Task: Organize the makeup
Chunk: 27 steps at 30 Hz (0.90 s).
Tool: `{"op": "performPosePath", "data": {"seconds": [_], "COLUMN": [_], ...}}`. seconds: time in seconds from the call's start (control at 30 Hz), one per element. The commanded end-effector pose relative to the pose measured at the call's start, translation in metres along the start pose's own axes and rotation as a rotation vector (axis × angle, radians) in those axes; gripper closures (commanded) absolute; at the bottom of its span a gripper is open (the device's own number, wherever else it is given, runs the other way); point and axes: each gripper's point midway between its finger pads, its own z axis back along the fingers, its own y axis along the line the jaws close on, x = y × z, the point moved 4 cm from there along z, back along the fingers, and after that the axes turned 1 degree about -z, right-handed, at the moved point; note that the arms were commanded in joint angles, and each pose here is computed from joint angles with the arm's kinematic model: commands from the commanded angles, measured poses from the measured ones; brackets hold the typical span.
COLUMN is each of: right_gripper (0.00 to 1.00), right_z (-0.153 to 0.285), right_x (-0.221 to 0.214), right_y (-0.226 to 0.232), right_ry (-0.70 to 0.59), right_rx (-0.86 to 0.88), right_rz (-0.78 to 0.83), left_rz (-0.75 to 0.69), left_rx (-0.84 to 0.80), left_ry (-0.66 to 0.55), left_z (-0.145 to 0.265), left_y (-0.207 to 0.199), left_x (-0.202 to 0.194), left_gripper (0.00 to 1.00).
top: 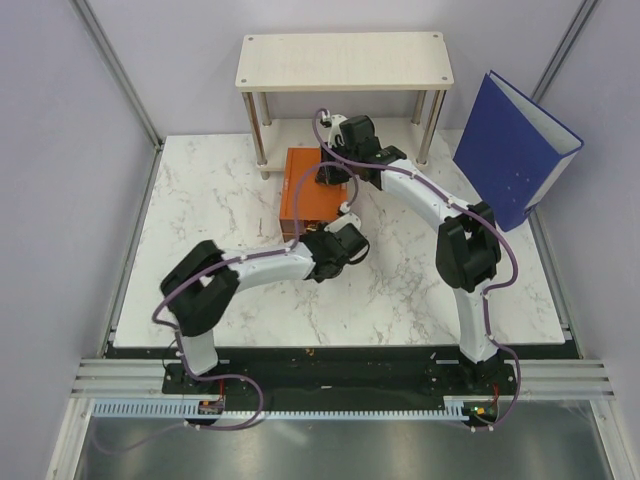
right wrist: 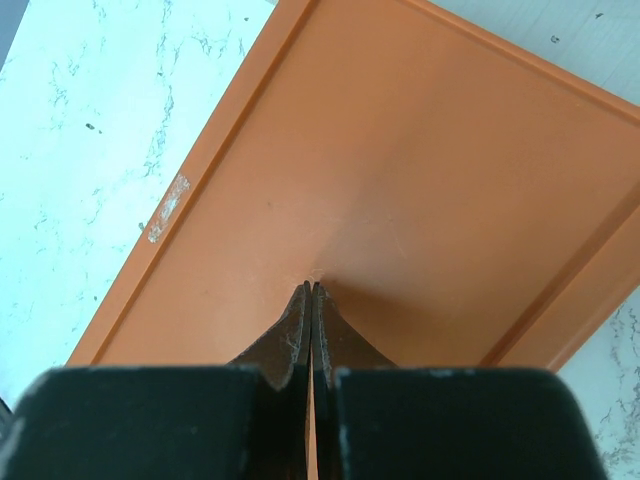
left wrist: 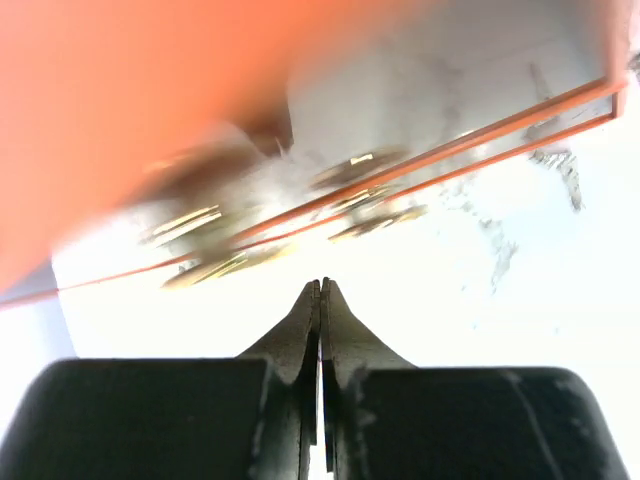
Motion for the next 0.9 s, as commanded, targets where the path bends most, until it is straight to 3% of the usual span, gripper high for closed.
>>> {"op": "performPosePath", "data": {"seconds": [0.0,0.07,0.13,0.17,0.2,0.3,0.33,0.43,0.53,0.63,0.87], "right_gripper": [1.00,1.00,1.00,1.00,0.99,0.70,0.54,0.26,0.09,0.02,0.02], "right_z": [0.010,0.018,0.032,0.042,0.047,0.069,0.075,0.096,0.115,0.128,0.153], "right_x": [-0.026,-0.014,0.000,0.009,0.013,0.026,0.027,0.029,0.025,0.005,-0.035], "right_y": [-0.017,-0.012,-0.005,-0.002,-0.001,0.000,-0.002,-0.014,-0.031,-0.056,-0.093], "right_ry": [0.116,0.082,0.039,0.010,-0.005,-0.055,-0.064,-0.095,-0.106,-0.075,-0.026], "right_rx": [-0.117,-0.117,-0.121,-0.121,-0.128,-0.165,-0.179,-0.253,-0.330,-0.395,-0.461], "right_rz": [-0.010,-0.011,-0.006,-0.003,0.000,0.005,0.002,-0.002,0.005,-0.026,-0.141], "left_rz": [0.238,0.274,0.314,0.327,0.354,0.414,0.451,0.533,0.621,0.730,0.910], "left_rx": [-0.084,-0.106,-0.142,-0.203,-0.230,-0.254,-0.238,-0.274,-0.341,-0.387,-0.496], "left_ry": [-0.201,-0.230,-0.239,-0.232,-0.219,-0.162,-0.140,-0.093,-0.055,-0.007,0.069], "left_z": [0.055,0.074,0.083,0.090,0.092,0.088,0.080,0.069,0.057,0.042,0.015], "left_y": [0.049,0.067,0.078,0.083,0.086,0.106,0.119,0.144,0.168,0.189,0.212], "left_x": [0.042,0.042,0.042,0.040,0.038,0.027,0.022,0.013,0.006,-0.004,-0.023], "left_gripper": [0.98,0.94,0.74,0.64,0.35,0.08,0.04,0.01,0.01,0.01,0.01]}}
